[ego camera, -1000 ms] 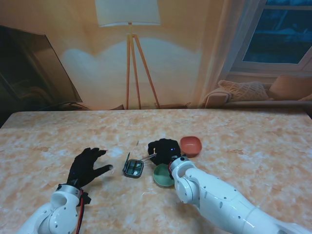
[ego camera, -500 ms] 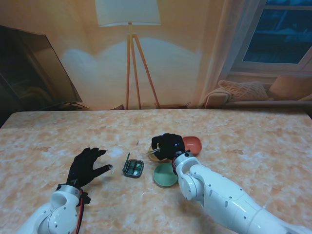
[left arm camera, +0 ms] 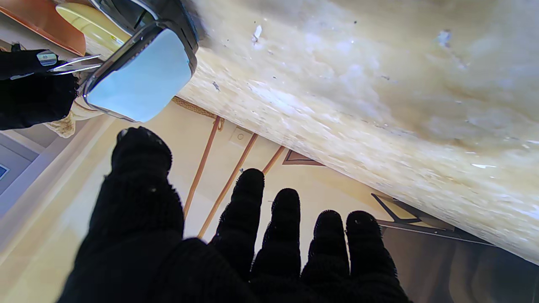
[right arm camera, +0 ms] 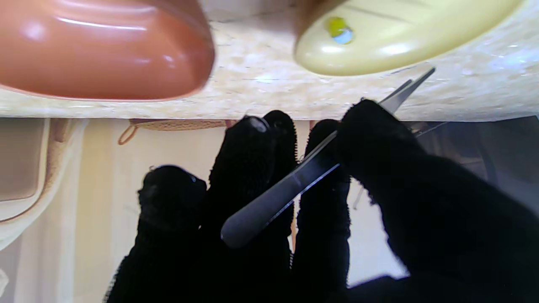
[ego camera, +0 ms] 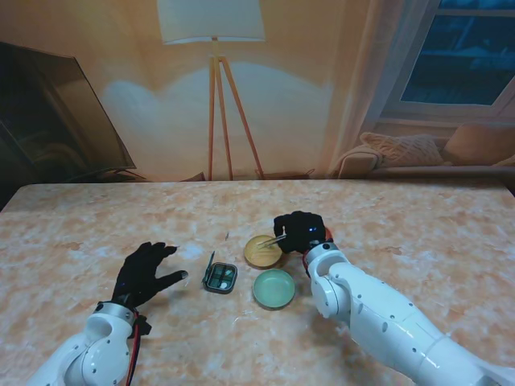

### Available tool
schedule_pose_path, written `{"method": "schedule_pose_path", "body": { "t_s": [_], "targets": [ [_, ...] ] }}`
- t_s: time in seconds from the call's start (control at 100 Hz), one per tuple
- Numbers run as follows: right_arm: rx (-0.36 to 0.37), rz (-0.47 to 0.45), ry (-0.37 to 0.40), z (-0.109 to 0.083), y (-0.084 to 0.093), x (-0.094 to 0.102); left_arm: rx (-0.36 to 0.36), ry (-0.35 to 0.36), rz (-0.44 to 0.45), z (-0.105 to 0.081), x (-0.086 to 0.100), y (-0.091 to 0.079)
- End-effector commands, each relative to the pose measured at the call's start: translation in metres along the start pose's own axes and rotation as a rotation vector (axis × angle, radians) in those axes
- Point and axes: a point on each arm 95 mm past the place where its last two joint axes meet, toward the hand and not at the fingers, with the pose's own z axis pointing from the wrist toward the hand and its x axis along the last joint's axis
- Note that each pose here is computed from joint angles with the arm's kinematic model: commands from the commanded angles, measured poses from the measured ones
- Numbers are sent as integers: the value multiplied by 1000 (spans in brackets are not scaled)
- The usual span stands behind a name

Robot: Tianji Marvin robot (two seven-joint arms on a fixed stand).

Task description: Refill the pill box with tweezers

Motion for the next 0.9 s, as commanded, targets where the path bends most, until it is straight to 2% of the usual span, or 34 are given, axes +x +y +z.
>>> {"method": "schedule_pose_path", "body": {
  "t_s": [0.0, 0.31, 0.89],
  "targets": [
    [20, -9, -17, 0, -4, -5, -15, 5, 2, 0, 1, 2],
    [31, -44, -49, 6, -9, -16, -19, 3, 1, 0, 1, 2],
    [71, -48, -51, 12, -17, -10, -21, -6, -5, 0, 1, 2]
  ]
}}
